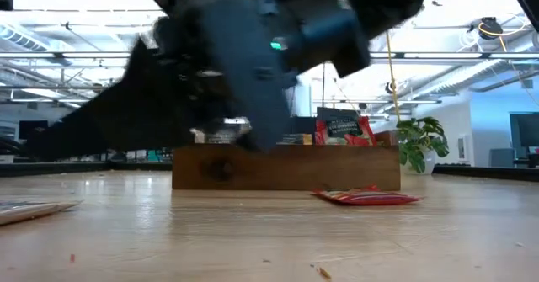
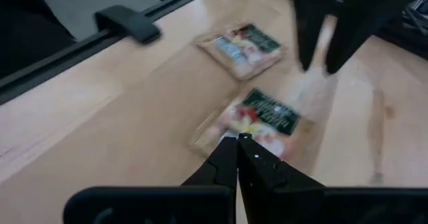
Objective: Pick & Place Tea
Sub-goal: Put the brown tea bag into the left section of the wooden organizer
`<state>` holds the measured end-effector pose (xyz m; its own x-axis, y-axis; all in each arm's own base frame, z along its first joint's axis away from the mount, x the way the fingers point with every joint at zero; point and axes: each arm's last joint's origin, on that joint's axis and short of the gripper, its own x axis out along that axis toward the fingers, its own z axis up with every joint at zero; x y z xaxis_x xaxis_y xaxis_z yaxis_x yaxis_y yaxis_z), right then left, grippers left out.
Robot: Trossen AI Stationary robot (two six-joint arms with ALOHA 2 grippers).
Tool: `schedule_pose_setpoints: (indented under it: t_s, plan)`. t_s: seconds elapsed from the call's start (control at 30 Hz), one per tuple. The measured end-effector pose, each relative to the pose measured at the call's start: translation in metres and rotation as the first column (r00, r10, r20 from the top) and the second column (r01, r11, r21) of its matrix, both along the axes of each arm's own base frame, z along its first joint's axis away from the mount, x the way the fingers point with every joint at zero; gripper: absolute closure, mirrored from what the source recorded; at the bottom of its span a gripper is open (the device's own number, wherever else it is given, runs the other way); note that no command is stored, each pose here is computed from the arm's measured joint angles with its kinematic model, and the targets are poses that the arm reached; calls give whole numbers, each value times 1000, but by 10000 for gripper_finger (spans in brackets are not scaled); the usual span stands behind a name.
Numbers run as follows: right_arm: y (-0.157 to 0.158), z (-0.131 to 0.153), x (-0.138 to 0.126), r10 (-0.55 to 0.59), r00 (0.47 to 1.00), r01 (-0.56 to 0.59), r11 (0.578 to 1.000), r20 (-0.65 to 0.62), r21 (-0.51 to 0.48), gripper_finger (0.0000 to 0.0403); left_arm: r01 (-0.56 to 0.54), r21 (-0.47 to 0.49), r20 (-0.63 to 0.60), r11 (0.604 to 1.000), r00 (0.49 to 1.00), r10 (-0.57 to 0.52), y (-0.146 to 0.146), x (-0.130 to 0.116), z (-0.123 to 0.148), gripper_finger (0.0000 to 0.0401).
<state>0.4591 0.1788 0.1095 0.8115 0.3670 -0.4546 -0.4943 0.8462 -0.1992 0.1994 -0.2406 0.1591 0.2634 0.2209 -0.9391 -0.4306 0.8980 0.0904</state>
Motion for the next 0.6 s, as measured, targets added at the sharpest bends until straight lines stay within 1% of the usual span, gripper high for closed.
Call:
schedule_pose_setpoints:
  t_s: [0.13,0.23,0.33,0.5,0.6]
  plan:
    - [-11,4,15,-23,1000,23,1000,-7,6,402,-5,13,23,1000,1000,5,1,1,0,311]
    - [-19,0,20,5,1000,-5,1000,-28,26,403,-15,-3,46,1000,999,15,2,6,0,311]
    - [-26,-11,21,27,997,-24,999,-71,39,403,-3,2,51,1000,999,3,4,11,0,311]
    - [-35,-30,21,0,985,8,999,-170,49,403,61,38,45,997,997,-63,6,13,0,311]
    - [-35,-35,20,-34,977,46,998,-209,52,403,58,41,47,997,997,-60,7,14,0,311]
